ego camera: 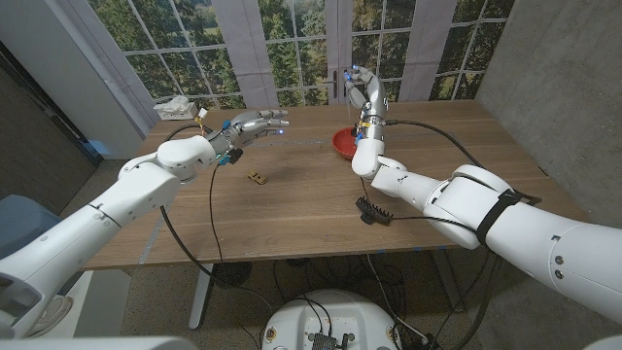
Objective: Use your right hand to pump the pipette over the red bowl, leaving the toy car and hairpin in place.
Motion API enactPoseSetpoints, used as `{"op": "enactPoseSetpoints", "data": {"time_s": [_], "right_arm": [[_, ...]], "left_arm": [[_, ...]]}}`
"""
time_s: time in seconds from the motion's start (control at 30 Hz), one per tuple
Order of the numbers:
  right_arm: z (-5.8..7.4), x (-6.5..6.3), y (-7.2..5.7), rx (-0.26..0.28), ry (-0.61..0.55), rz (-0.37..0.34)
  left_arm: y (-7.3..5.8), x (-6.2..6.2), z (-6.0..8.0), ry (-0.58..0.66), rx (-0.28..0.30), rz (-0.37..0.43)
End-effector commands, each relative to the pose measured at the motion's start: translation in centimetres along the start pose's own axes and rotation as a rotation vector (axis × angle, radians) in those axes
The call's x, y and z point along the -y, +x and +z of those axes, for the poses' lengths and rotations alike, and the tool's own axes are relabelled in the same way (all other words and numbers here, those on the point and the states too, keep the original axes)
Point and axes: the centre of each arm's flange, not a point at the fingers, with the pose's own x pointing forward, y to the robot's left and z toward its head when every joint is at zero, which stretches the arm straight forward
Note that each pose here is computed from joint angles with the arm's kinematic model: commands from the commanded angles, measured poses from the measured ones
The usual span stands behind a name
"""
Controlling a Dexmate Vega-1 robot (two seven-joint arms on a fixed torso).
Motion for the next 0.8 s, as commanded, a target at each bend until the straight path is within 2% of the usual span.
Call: {"op": "enactPoseSetpoints", "data": {"time_s": [0.03, 0.8], "right_arm": [[0.1, 0.2, 0.0, 0.01, 0.01, -0.008], [0.3, 1.3, -0.2, 0.033, 0.098, -0.037]], "left_arm": [[-0.2, 0.2, 0.1, 0.004, 0.005, -0.001], [-0.1, 0.5, 0.0, -0.002, 0.014, -0.014]]}}
